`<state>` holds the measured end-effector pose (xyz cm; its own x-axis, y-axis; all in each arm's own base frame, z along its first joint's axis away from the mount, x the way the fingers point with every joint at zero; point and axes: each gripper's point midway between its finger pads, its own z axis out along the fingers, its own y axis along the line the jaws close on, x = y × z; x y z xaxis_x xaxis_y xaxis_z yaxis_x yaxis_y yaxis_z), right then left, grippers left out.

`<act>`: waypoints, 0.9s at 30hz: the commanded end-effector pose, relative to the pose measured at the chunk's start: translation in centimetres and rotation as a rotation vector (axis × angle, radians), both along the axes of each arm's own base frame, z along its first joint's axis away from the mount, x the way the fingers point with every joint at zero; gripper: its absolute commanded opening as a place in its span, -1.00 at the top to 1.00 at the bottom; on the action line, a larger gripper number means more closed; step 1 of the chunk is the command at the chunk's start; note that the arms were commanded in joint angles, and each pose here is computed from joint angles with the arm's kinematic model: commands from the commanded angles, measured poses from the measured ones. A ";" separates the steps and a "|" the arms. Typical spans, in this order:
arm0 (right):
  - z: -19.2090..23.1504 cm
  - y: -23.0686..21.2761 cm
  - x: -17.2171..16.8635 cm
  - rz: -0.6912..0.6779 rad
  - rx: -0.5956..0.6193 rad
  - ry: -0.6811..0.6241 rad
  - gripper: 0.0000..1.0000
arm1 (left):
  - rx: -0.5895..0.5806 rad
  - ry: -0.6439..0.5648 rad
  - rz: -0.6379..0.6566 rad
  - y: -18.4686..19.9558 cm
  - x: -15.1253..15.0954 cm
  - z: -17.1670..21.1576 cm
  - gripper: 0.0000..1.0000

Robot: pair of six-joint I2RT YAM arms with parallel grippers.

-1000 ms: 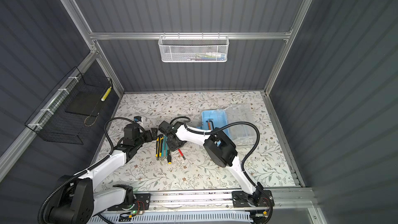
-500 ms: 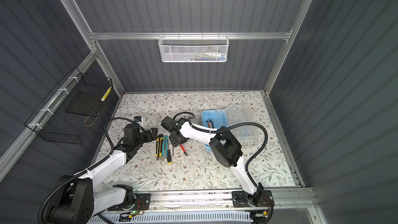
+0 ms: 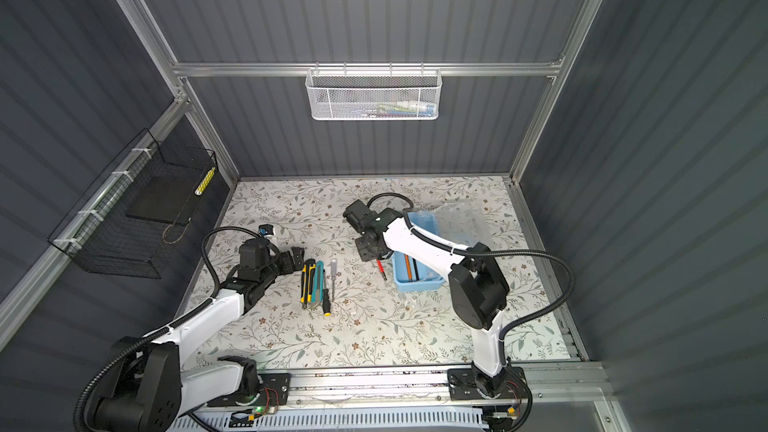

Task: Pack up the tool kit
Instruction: 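Carry the red-handled hex key into the blue box with the right gripper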

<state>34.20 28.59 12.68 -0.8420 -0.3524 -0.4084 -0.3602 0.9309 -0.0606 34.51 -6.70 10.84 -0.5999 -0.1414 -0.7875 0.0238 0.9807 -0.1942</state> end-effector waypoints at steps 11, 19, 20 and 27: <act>-0.2 -9.5 2.7 -0.126 -0.171 -0.041 1.00 | -0.001 0.010 -0.004 0.0 0.0 0.0 -0.99; -2.4 -9.6 4.6 -0.113 -0.181 -0.013 1.00 | -0.002 0.008 -0.007 0.0 0.1 0.0 -0.99; -2.7 -9.4 4.8 -0.108 -0.178 -0.006 1.00 | -0.002 0.006 -0.007 0.0 0.1 0.1 -0.99; -5.4 -9.1 5.2 -0.116 -0.183 0.035 1.00 | -0.001 0.010 -0.007 0.0 0.1 0.0 -0.99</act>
